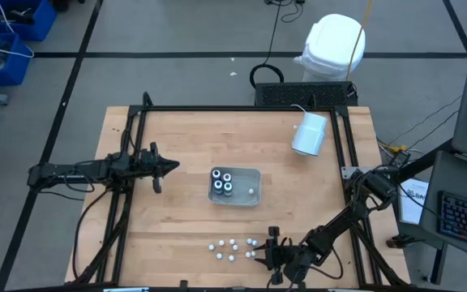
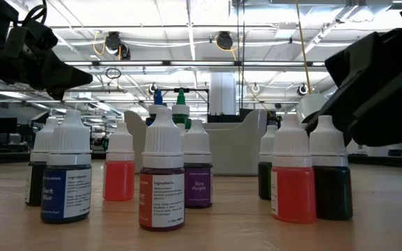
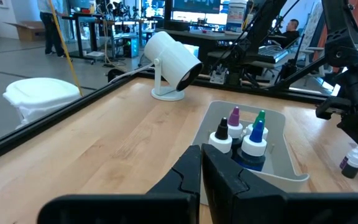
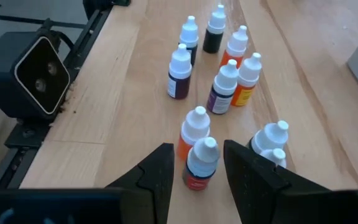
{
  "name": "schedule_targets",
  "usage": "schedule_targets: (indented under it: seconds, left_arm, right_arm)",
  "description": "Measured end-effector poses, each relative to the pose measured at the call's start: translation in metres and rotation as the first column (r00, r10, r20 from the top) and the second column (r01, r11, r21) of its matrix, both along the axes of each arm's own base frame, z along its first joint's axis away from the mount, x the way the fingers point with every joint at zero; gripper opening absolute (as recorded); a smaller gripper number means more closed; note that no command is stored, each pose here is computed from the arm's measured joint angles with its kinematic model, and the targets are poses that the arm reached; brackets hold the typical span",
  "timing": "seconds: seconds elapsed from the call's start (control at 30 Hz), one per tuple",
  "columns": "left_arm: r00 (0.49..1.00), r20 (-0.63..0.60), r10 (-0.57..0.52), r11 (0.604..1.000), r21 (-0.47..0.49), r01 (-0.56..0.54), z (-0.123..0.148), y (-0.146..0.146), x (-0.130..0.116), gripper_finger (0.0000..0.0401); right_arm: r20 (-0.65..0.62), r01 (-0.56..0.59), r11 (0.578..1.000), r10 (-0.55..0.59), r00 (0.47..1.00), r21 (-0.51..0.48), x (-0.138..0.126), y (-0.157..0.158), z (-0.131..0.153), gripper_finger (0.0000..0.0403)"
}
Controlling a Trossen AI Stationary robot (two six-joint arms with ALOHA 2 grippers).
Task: Pick & Place food coloring
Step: Put the small red bottle into the gray bin
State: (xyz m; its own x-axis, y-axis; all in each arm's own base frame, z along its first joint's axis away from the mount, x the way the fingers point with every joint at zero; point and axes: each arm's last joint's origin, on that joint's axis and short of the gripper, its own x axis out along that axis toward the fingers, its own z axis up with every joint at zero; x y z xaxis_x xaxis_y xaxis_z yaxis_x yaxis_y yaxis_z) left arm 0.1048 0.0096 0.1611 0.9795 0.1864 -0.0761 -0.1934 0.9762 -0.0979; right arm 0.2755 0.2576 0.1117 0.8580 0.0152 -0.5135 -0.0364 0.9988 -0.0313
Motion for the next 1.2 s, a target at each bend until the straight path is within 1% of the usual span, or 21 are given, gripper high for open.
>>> schedule_targets:
  seconds: [0.13, 0.27, 0.43, 0.57, 0.83, 1.1, 1.2]
  left_arm:
    - [1.0, 0.0, 0.0, 1.0, 0.0, 0.0, 0.0, 0.0, 0.0, 0.0019]
    - [1.0, 0.0, 0.0, 1.0, 0.0, 0.0, 0.0, 0.0, 0.0, 0.0019]
    - [1.0, 0.0, 0.0, 1.0, 0.0, 0.0, 0.0, 0.0, 0.0, 0.0019]
    - [1.0, 0.0, 0.001, 1.0, 0.0, -0.001, 0.0, 0.0, 0.0, 0.0019]
    - [1.0, 0.0, 0.0, 1.0, 0.0, 0.0, 0.0, 0.0, 0.0, 0.0019]
    - [1.0, -0.001, 0.0, 1.0, 0.0, 0.0, 0.0, 0.0, 0.0, 0.0019]
    - [1.0, 0.0, 0.0, 1.0, 0.0, 0.0, 0.0, 0.0, 0.0, 0.0019]
  right_arm:
    - [0.0, 0.001, 1.0, -0.001, 1.0, -0.005, 0.001, -0.001, 0.0, 0.013]
    - [-0.002, 0.001, 1.0, -0.001, 1.0, -0.012, 0.005, -0.002, -0.009, 0.013]
    - [-0.024, -0.047, 0.999, 0.047, 0.999, 0.005, 0.013, -0.006, -0.023, 0.013]
    - [-0.022, -0.042, 0.999, 0.042, 0.999, 0.004, 0.013, -0.006, -0.02, 0.013]
    - [0.008, -0.061, 0.998, 0.061, 0.998, 0.02, 0.01, -0.002, -0.007, 0.013]
    - [-0.001, -0.053, 0.998, 0.053, 0.999, 0.027, 0.009, -0.002, -0.008, 0.013]
    - [0.001, -0.052, 0.998, 0.052, 0.999, 0.03, 0.009, -0.002, -0.008, 0.0124]
